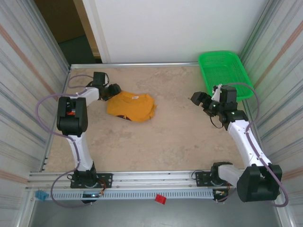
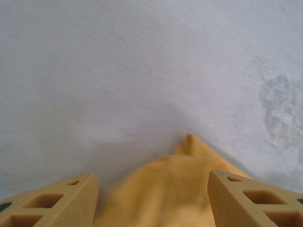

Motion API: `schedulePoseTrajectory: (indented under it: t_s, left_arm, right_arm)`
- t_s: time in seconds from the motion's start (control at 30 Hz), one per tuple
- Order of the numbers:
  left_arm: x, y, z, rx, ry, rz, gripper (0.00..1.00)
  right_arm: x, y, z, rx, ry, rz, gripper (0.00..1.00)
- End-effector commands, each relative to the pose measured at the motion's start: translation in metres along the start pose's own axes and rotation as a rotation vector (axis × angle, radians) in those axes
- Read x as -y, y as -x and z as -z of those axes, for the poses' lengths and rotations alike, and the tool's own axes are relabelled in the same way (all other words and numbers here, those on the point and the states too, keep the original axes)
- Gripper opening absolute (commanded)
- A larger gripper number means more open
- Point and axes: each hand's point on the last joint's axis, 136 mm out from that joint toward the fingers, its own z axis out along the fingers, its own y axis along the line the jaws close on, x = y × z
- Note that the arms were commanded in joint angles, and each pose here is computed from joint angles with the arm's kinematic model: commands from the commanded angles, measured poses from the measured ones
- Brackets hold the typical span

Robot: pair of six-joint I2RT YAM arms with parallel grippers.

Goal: Fold the inside-out t-shirt

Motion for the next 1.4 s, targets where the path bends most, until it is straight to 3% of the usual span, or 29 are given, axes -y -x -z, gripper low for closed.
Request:
schedulePoseTrajectory:
  t_s: [0.0, 0.07, 0.23, 0.33, 0.4, 0.5, 0.63, 0.7, 0.83, 0.87, 1.0, 1.07, 1.1, 1.13, 1.37]
  left_arm:
    - [0.013, 0.023, 0.029, 0.042, -0.035, -0.100, 0.63]
    - [0.034, 0.039, 0.063, 0.117, -0.089, -0.144, 0.65]
    - [0.061, 0.044, 0.147, 0.280, -0.122, -0.225, 0.73]
    - [0.041, 0.038, 0.184, 0.434, 0.020, -0.314, 0.83]
    - [0.018, 0.031, 0.202, 0.550, 0.121, -0.343, 0.99]
    - [-0.007, 0.018, 0.221, 0.690, 0.230, -0.416, 0.99]
    - [-0.053, -0.016, 0.201, 0.650, 0.372, -0.417, 0.99]
    - [-0.066, -0.033, 0.182, 0.636, 0.406, -0.427, 0.99]
    - [-0.059, -0.045, 0.147, 0.695, 0.388, -0.559, 0.99]
    - [-0.052, -0.048, 0.143, 0.684, 0.373, -0.595, 0.99]
    - [-0.056, -0.057, 0.124, 0.668, 0.226, -0.601, 0.99]
    - [-0.062, -0.053, 0.120, 0.693, 0.197, -0.586, 0.99]
    - [-0.059, -0.048, 0.119, 0.666, 0.193, -0.577, 0.99]
    - [-0.061, -0.054, 0.108, 0.568, 0.172, -0.575, 0.99]
    - [-0.063, -0.052, 0.108, 0.568, 0.148, -0.559, 0.99]
  right_arm:
    - [0.008, 0.002, 0.009, 0.014, -0.051, 0.042, 0.87]
    - [0.014, 0.009, 0.013, 0.038, -0.111, 0.073, 0.96]
    - [0.063, 0.034, 0.015, 0.131, -0.418, 0.134, 0.99]
    - [0.087, 0.056, 0.012, 0.269, -0.545, 0.208, 0.99]
    - [0.092, 0.068, 0.009, 0.343, -0.586, 0.288, 0.99]
    - [0.110, 0.082, 0.004, 0.422, -0.705, 0.367, 0.99]
    - [0.135, 0.080, -0.021, 0.405, -0.810, 0.489, 0.99]
    - [0.138, 0.077, -0.036, 0.421, -0.778, 0.564, 0.99]
    - [0.148, 0.060, -0.071, 0.376, -0.655, 0.654, 0.99]
    - [0.149, 0.062, -0.071, 0.425, -0.635, 0.665, 0.99]
    - [0.165, 0.058, -0.057, 0.441, -0.417, 0.511, 0.99]
    - [0.159, 0.049, -0.068, 0.446, -0.416, 0.590, 0.99]
    - [0.161, 0.048, -0.066, 0.430, -0.401, 0.570, 0.99]
    - [0.163, 0.047, -0.066, 0.417, -0.406, 0.560, 0.99]
    - [0.164, 0.050, -0.059, 0.473, -0.465, 0.562, 0.99]
